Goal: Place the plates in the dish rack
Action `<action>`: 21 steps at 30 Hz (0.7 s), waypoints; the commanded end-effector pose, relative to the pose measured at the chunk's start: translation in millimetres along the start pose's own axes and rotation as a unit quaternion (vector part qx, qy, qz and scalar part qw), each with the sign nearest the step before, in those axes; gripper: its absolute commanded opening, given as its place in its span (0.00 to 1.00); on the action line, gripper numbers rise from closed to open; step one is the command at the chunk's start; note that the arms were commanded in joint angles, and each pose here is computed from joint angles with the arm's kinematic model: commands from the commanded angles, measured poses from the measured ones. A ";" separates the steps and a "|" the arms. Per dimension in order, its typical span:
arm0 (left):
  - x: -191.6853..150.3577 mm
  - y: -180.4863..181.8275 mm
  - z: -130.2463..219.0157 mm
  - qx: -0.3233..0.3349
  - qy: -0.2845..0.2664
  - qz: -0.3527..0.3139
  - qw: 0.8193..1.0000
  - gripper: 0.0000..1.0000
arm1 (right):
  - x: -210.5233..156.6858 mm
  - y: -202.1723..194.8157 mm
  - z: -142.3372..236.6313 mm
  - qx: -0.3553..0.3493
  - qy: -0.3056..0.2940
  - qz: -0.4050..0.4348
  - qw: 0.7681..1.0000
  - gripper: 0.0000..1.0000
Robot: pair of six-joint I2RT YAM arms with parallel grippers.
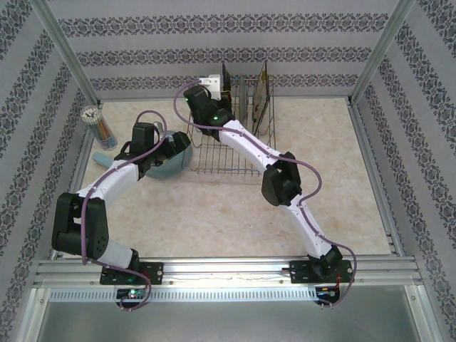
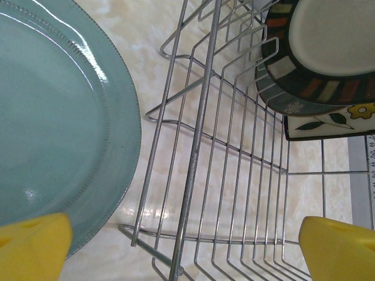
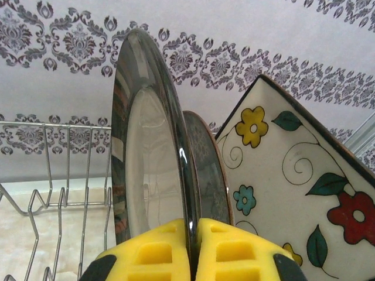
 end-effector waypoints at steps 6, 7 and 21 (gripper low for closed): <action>3.9 -7.6 -4.2 -0.016 -0.003 -0.017 1.000 1.00 | 40.4 -10.8 0.6 -0.032 -0.053 -0.096 0.994 0.00; 3.6 -7.2 -4.6 -0.015 -0.002 -0.017 1.000 1.00 | 39.0 -11.3 -1.1 -0.032 -0.051 -0.098 0.993 0.00; 3.1 -2.9 -8.0 -0.013 0.002 -0.011 1.000 1.00 | 16.1 0.2 -9.9 -0.013 -0.028 -0.107 0.994 0.00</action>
Point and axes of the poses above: each hand's point on the last joint's axis, 136 mm out from that joint toward the fingers, its own z axis back along the fingers, its own y axis along the line the jaws close on, x = y × z, the point moved 8 cm from there along z, back along the fingers, and after that the axes turned 11 degrees about -z, right-handed, at the moved point
